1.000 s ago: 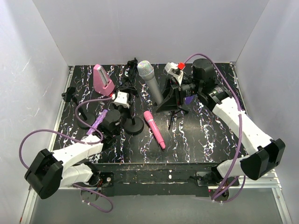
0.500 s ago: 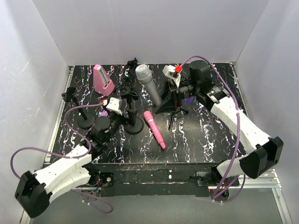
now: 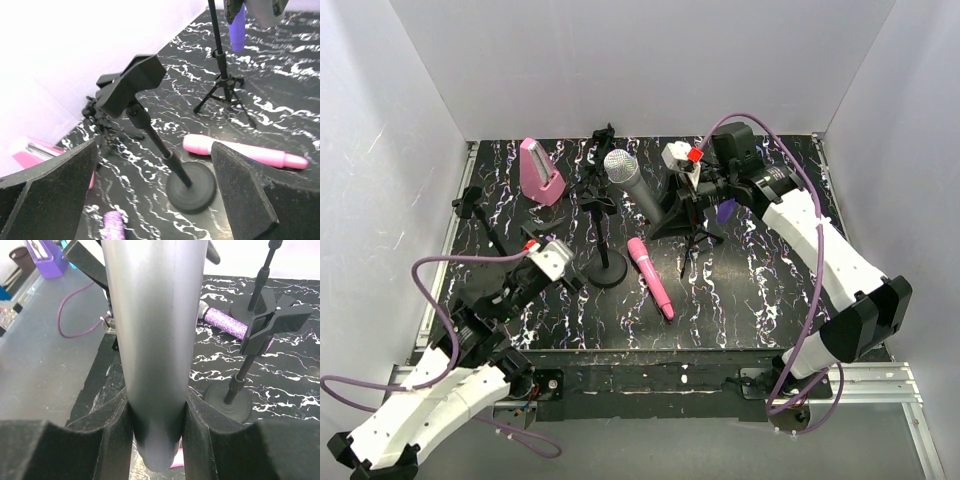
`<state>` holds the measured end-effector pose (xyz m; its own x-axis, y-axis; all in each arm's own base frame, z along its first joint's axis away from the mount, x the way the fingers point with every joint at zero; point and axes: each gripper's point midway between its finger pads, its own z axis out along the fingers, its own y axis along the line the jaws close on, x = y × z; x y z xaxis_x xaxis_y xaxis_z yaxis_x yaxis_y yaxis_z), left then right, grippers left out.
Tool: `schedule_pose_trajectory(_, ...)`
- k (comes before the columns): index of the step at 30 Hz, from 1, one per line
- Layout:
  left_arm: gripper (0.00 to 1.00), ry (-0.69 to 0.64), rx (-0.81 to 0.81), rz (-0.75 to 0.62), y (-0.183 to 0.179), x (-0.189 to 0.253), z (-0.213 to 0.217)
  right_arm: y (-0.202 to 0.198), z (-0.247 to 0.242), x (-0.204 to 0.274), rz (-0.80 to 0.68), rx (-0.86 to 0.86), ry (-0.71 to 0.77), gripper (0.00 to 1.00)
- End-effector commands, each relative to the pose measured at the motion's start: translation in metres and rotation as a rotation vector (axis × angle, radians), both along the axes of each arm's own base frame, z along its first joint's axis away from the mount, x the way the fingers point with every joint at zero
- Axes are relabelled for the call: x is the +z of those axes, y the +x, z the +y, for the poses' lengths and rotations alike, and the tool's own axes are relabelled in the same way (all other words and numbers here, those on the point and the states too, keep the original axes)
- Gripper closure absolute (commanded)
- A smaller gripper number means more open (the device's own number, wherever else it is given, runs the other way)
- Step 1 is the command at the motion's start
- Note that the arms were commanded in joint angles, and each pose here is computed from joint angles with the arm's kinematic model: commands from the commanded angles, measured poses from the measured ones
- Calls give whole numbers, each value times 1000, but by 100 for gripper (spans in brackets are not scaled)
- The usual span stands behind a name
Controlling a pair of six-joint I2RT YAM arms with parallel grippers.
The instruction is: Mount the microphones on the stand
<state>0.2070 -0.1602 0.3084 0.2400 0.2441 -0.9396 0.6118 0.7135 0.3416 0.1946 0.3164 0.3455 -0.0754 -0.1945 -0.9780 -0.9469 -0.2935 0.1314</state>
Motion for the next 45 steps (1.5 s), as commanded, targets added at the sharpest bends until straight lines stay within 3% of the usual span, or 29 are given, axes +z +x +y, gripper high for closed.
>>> schedule_pose_trajectory(1,2,221,-44,-89,21,1,-10,-3,-2,7,-102,48,26,99)
schedule_pose_trajectory(3,2,200,-48,-111,36,13,-7,-5,-3,6,-103,58,22,99)
schedule_pose_trajectory(7,2,24,-109,-63,73,33,28,-10,-4,7,-111,79,32,99)
schedule_pose_trajectory(9,2,-82,-217,-65,78,52,39,-13,-6,9,-109,88,39,99)
schedule_pose_trajectory(12,2,-102,-358,-63,81,65,26,-18,-8,10,-105,102,48,99)
schedule_pose_trajectory(15,2,-89,-537,36,86,54,19,-22,-9,11,-107,119,57,99)
schedule_pose_trajectory(21,2,-54,-676,119,81,35,17,-24,-10,5,-107,135,53,99)
schedule_pose_trajectory(45,4,-68,-983,199,101,11,-35,-11,13,-6,-79,145,29,99)
